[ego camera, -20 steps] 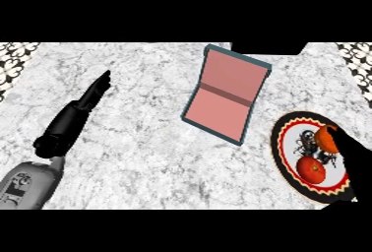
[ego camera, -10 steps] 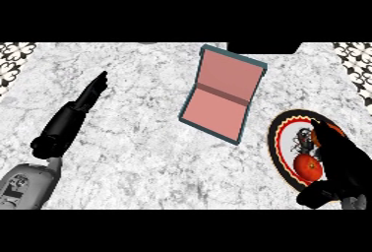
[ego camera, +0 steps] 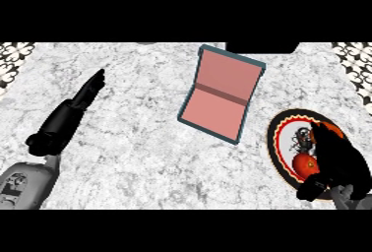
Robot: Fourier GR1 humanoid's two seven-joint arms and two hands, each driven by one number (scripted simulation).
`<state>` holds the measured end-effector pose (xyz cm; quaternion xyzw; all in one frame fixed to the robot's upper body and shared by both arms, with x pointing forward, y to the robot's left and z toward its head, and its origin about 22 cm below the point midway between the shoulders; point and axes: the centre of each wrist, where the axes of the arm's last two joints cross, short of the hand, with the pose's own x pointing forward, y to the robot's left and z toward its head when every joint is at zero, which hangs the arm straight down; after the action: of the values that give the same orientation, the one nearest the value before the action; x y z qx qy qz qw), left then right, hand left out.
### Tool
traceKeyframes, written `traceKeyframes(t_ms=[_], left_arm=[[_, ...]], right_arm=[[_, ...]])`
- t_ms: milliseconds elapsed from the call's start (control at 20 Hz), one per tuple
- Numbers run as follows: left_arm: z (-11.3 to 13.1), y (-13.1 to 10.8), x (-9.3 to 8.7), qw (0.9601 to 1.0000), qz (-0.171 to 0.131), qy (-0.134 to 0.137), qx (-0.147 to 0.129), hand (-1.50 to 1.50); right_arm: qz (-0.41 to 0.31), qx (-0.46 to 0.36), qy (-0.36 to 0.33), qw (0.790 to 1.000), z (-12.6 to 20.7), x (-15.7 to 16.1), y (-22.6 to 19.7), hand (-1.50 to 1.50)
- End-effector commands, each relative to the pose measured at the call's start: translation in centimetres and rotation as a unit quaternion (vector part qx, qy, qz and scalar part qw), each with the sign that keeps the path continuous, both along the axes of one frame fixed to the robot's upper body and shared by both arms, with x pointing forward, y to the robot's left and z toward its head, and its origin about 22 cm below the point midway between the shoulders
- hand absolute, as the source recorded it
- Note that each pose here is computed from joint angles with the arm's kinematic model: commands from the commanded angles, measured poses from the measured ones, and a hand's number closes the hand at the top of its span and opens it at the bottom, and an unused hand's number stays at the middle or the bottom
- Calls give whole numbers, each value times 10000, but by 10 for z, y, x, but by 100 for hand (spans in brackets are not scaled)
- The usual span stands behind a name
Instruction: Pick the tomato from the plate and place it in the cardboard box
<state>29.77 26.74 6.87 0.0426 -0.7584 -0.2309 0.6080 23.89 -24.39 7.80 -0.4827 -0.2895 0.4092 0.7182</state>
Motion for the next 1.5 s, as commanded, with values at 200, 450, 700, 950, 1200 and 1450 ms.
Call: traceKeyframes(t_ms=[200,450,700,950,1200,1450], left_arm=[[-4,22,5,9999,51,75,-50,0],[3,16,-3,10000,39,68,-54,0],[5,10,-12,10000,20,-7,-14,0],[-5,9,-25,10000,62,2,78,0],[-10,-6,-2,10000,62,36,3,0],[1,4,-24,10000,-52,56,-42,0]], right_arm=[[-312,-103,220,9992,-33,-2,5,-150],[-288,106,290,9991,-37,-7,15,-150],[-531,-147,480,9973,-53,14,-4,-150],[-636,-265,410,9968,-51,-3,-5,-150],[-516,0,580,9970,-84,12,-44,-150],[327,-270,287,9987,-79,9,-24,150]])
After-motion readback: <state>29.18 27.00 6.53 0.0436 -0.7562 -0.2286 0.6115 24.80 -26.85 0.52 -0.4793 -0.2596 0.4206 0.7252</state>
